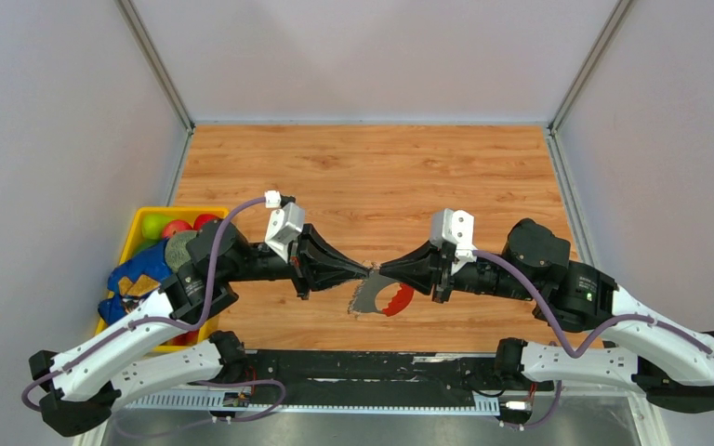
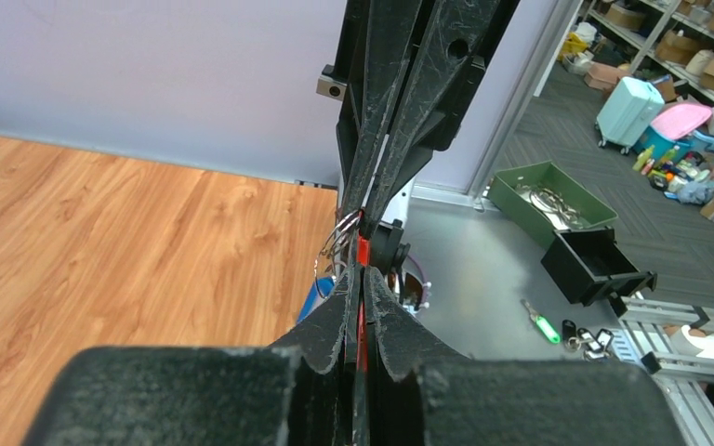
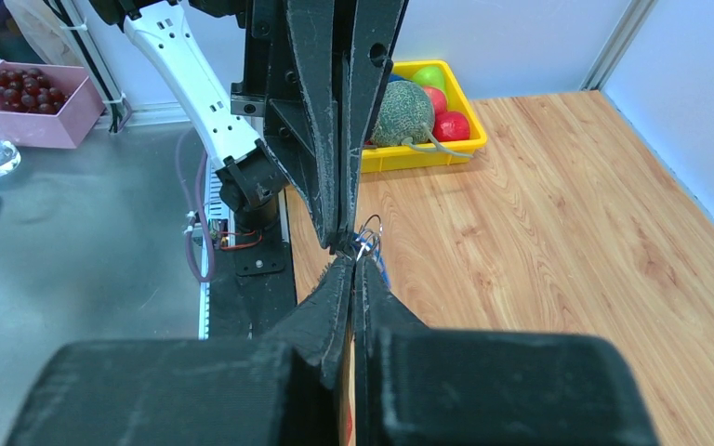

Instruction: Put the keys on the keyring

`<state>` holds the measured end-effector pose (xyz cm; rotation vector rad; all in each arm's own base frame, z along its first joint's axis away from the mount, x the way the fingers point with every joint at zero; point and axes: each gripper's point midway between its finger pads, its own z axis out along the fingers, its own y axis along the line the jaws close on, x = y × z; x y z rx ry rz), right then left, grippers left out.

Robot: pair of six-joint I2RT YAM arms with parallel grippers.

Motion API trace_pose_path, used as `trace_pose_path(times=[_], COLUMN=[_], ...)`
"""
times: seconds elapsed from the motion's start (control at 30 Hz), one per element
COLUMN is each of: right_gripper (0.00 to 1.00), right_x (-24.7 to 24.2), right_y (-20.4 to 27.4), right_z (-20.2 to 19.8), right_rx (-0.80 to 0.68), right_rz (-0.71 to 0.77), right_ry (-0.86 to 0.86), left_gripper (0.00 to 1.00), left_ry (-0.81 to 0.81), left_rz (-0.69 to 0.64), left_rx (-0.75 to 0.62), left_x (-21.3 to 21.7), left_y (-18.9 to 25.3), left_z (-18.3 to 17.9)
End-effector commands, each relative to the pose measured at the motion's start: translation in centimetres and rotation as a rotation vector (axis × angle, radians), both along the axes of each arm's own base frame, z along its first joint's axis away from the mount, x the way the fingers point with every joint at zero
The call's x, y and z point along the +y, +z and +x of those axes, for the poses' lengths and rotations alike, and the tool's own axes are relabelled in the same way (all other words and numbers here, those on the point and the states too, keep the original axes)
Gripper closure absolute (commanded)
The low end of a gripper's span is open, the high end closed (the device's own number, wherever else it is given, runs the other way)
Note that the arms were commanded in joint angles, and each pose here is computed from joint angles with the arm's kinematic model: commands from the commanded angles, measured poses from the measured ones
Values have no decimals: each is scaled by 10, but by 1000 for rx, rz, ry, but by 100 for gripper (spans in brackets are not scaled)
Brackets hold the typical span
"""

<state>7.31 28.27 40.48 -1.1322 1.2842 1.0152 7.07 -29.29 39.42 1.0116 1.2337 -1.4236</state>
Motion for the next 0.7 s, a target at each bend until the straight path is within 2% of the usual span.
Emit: trace_pose_path(times=[0.0,0.67], right_gripper=[100,100], right_x=[-4,-2], right_y=[17,14], right_z=[-3,-9], right_rx=[-9,-7], right_rz=[57,50], right_ry=[4,38], left_gripper=[92,90], left_ry=[27,103], left_rz=[-50,-51], left_rx=[-55,-58], left_x=[7,3], left_y=[21,19], left_z=[0,18])
